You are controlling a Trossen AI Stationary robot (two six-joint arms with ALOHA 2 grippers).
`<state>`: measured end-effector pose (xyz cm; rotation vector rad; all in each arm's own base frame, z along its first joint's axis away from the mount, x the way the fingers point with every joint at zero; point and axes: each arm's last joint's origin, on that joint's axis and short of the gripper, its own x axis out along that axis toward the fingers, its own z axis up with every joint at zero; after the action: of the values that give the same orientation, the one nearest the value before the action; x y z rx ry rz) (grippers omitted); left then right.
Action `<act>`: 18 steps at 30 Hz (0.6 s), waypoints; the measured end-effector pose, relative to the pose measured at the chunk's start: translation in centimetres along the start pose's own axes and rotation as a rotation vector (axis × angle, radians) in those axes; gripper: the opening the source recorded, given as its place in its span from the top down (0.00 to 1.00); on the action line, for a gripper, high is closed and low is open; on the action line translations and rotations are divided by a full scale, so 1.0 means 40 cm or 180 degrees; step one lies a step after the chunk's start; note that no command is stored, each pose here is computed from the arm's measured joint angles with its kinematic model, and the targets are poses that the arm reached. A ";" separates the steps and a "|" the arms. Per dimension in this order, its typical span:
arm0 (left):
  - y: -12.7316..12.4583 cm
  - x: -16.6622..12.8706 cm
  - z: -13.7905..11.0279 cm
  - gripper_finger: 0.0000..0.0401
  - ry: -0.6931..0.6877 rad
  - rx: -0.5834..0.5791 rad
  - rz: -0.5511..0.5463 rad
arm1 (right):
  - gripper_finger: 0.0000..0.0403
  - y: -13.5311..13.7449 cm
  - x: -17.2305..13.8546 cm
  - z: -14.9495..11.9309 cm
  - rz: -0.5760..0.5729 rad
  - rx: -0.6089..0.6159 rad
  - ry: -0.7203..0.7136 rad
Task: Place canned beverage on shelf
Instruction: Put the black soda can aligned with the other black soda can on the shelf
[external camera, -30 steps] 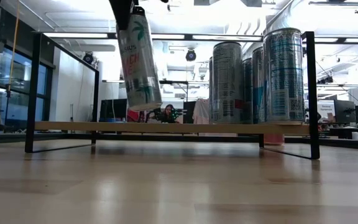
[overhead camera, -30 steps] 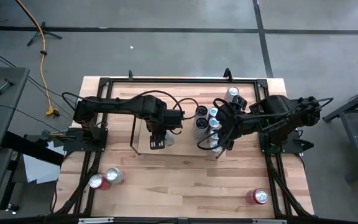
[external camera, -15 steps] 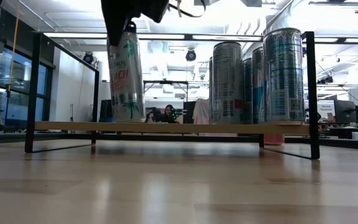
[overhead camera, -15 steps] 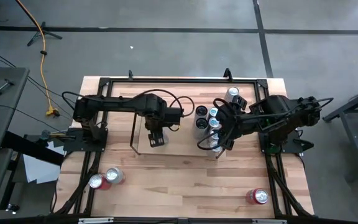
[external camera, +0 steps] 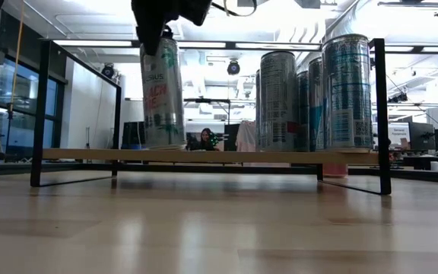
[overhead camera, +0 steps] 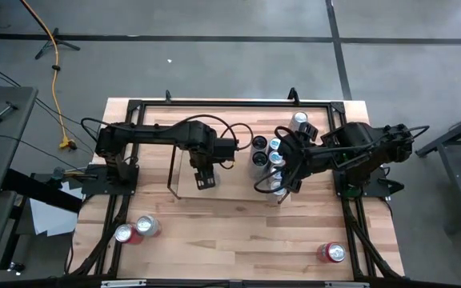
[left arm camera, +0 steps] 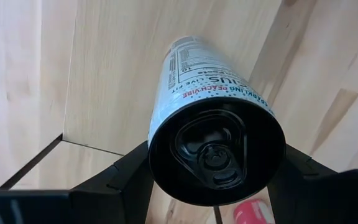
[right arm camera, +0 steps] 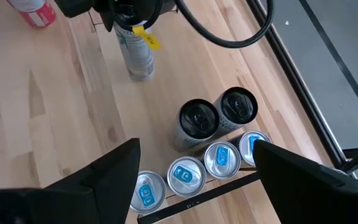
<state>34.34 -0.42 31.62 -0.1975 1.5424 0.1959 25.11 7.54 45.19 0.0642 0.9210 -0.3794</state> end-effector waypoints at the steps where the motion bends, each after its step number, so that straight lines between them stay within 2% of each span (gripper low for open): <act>1: 0.000 0.000 0.000 0.49 0.0001 0.0026 0.0002 | 0.26 0.000 0.000 0.000 -0.0014 -0.0001 -0.0008; 7: -0.001 0.000 0.006 0.44 -0.0075 0.0036 -0.0010 | 0.26 -0.001 0.000 0.001 -0.0056 -0.0001 -0.0034; 18: 0.000 -0.003 0.004 0.16 -0.0078 0.0121 -0.0010 | 0.26 -0.002 0.000 0.001 -0.0081 -0.0014 -0.0048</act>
<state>34.50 -0.39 31.73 -0.1669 1.5201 0.1660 25.11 7.46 45.22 0.0457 0.9083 -0.4011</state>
